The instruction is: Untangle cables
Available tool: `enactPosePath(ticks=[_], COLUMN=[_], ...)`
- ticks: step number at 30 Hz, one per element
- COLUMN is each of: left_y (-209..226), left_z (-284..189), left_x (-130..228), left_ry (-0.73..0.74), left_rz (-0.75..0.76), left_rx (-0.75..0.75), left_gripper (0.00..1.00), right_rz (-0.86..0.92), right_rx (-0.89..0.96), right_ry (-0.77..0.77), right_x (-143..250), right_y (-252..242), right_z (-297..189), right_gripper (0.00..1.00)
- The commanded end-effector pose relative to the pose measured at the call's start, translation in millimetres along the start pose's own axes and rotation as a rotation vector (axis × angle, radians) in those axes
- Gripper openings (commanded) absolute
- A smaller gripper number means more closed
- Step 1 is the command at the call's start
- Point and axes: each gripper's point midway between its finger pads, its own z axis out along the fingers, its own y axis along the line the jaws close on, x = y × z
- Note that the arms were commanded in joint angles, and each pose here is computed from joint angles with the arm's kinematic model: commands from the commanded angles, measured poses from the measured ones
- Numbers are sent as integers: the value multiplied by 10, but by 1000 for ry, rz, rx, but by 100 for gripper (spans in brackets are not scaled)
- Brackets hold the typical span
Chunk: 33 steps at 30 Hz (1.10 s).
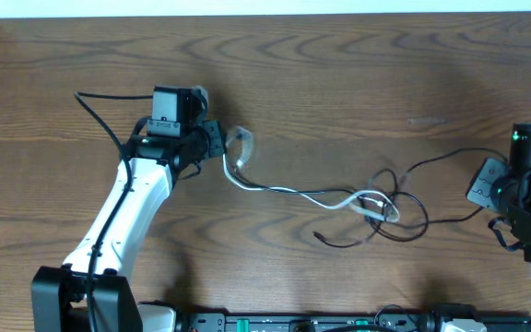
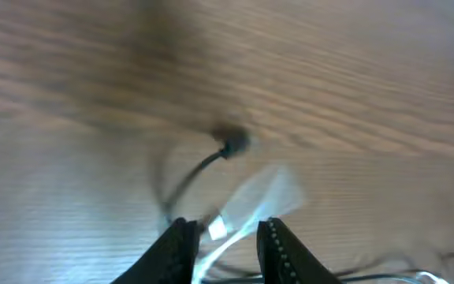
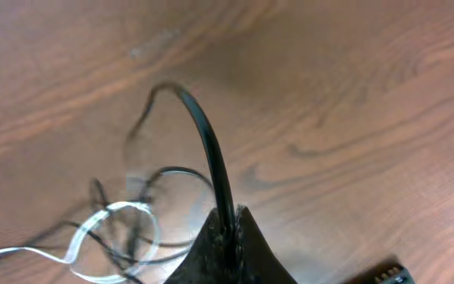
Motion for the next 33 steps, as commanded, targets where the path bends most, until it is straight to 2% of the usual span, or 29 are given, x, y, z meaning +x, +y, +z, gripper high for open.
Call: enactPosePath(ticks=[1,6,9,10,15,18,20,24,33], left_y=[-464,-1208,-1478,-1616,-2008,-2236,-2297,-2289,-2363], left_z=[-68,-454,-652,-703,-744,-745,-649,-283,323], left_x=[14,61,232,385,819,1162,1297,1500,1977], left_ry=[39,83,155,211,304,355,366,359,467], left_rz=[17,139,188,205,329,436,462,491,504], left_rx=[261,724,892,942,1013,1037,985,784,745], left_gripper=[31,36,39,40,41,42,44,45,46], right_rz=[9,-112,-164,-183,-212,-218,-219,-219,-233], right_rx=[-89,-330,-456,-556,-734,-744,-745,-738,-732], right_ry=[10,38,16,5,-4,9,17,37,66], right_x=[-87,-184,-331,-437,-588,-574,-550,-490,-404], right_y=[198,736,1046,1285,1699,1755,1761,1721,1688], right_z=[41,159,252,328,480,537,533,492,479], right_gripper=[1,1,1,1,1,1,1,1,1])
